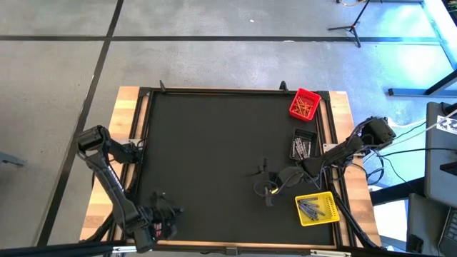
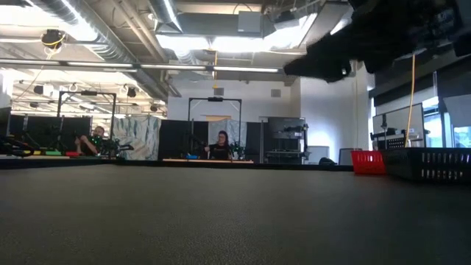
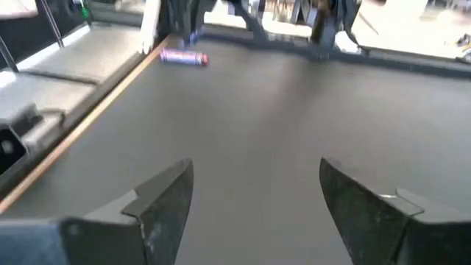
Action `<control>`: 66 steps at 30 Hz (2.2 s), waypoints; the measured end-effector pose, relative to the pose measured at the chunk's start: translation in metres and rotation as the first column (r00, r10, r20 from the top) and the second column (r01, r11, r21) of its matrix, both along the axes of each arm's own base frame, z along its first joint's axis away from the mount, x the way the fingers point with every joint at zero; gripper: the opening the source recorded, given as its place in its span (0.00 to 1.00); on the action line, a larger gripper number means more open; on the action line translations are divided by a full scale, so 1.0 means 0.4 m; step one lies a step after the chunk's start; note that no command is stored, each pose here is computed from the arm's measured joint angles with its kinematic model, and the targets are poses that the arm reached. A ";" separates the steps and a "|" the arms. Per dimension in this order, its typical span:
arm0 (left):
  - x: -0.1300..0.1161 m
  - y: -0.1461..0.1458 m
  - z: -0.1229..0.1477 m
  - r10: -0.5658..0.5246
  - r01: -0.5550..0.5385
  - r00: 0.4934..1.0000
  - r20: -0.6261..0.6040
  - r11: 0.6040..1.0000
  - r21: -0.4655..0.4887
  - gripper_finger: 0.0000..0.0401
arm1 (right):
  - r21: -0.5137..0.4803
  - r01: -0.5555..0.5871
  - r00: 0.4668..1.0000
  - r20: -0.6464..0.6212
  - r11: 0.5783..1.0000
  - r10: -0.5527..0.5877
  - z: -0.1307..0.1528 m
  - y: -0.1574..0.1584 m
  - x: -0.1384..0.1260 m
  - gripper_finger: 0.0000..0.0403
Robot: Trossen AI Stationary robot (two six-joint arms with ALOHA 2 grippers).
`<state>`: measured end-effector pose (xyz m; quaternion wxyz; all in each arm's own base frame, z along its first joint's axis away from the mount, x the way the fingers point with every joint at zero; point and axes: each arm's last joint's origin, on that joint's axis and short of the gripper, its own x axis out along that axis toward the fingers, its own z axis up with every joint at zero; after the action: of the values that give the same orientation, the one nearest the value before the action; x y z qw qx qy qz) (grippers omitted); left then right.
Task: Sort crayons
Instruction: Put the blue crayon into the yellow bin
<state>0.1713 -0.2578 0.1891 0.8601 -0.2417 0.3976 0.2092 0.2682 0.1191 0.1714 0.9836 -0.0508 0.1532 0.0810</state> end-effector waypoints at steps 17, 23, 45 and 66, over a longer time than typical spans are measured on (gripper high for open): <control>0.189 0.056 -0.058 -0.189 0.093 0.964 0.186 0.898 0.431 0.03 | -0.011 0.014 0.996 0.090 1.000 -0.013 -0.010 0.008 0.021 0.73; 0.226 0.127 -0.137 -0.238 0.115 0.939 0.247 0.897 0.427 0.03 | 0.102 0.030 0.997 0.069 0.994 -0.037 -0.010 0.009 0.020 0.73; 0.223 0.232 -0.137 -0.462 0.145 0.714 0.526 0.833 0.534 0.03 | 0.224 0.024 0.998 0.059 0.974 -0.038 -0.046 0.018 0.036 0.73; 0.261 0.235 -0.121 -0.435 0.088 0.712 0.552 0.834 0.544 0.03 | 0.153 0.067 0.987 0.138 0.986 -0.088 -0.059 0.051 0.239 0.53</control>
<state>0.2756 -0.1639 0.1408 0.9964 -0.0172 0.0368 0.0741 0.3637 0.1394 0.1477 0.9955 0.0228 0.0770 0.0499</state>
